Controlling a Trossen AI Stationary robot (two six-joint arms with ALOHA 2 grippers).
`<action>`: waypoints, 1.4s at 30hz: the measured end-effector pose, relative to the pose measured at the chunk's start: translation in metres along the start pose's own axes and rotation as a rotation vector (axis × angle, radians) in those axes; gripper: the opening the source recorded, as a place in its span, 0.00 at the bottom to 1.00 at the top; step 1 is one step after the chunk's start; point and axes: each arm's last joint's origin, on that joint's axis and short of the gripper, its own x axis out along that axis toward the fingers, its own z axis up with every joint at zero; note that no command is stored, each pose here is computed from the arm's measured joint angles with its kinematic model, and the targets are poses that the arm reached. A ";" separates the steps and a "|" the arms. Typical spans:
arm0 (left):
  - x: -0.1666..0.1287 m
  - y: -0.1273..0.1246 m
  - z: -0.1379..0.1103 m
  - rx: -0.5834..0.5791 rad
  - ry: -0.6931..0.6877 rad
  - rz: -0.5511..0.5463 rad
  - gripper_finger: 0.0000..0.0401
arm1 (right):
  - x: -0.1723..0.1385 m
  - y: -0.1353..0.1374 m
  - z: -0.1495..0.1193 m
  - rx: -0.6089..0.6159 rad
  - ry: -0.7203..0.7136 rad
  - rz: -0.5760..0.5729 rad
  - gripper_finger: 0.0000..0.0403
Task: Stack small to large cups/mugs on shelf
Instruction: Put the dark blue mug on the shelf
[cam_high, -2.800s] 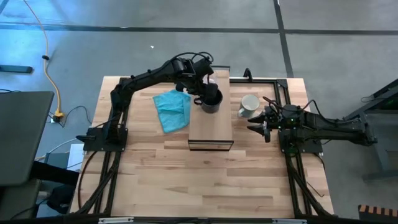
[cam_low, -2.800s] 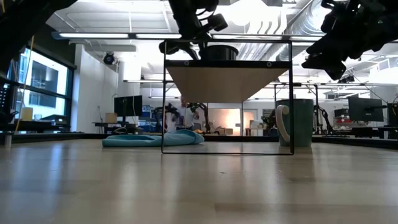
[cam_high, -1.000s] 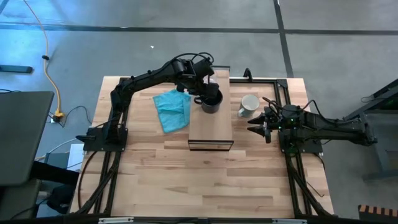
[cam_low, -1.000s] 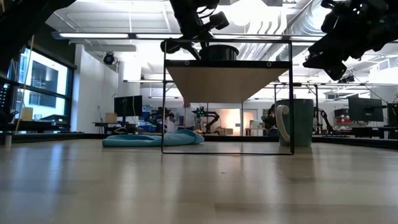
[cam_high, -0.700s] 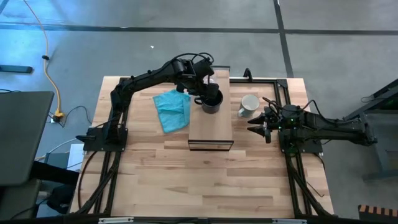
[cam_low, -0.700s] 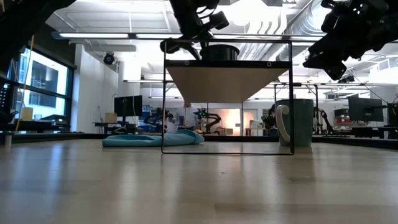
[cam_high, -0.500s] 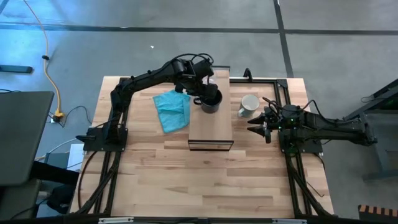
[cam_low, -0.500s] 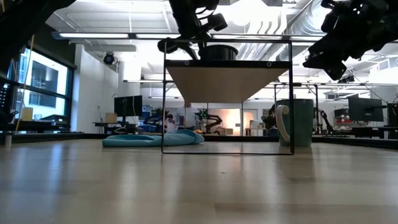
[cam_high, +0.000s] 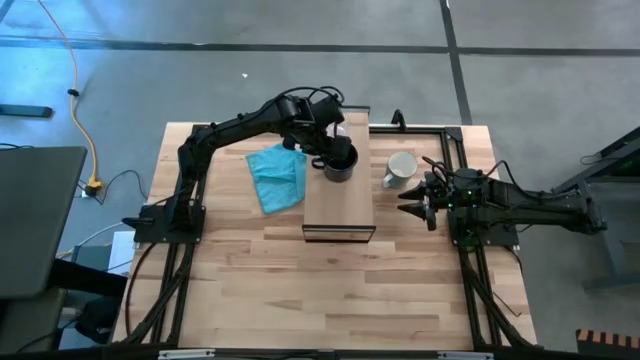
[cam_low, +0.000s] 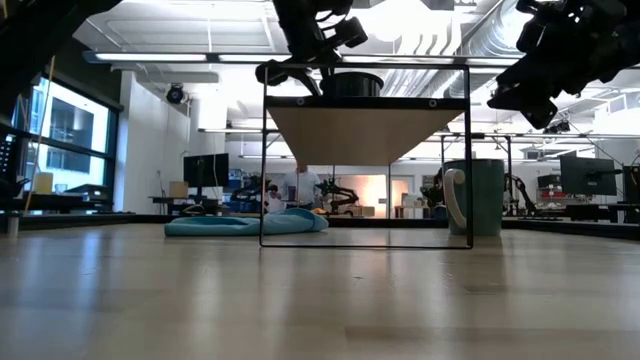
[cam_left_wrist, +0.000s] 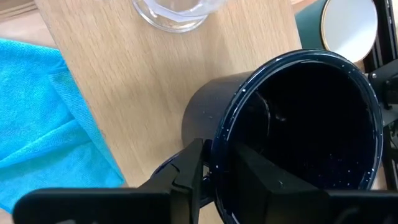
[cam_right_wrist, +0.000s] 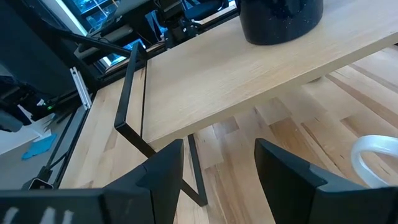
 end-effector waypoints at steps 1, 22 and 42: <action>0.000 0.000 0.000 0.000 0.000 0.000 0.16 | 0.000 0.000 0.000 0.000 0.000 0.000 0.47; 0.000 0.003 -0.001 -0.012 0.005 0.032 0.38 | 0.000 0.000 0.000 -0.007 0.001 0.004 0.47; 0.000 0.003 -0.001 0.060 0.000 0.041 0.58 | 0.000 0.000 0.000 -0.007 0.006 0.009 0.47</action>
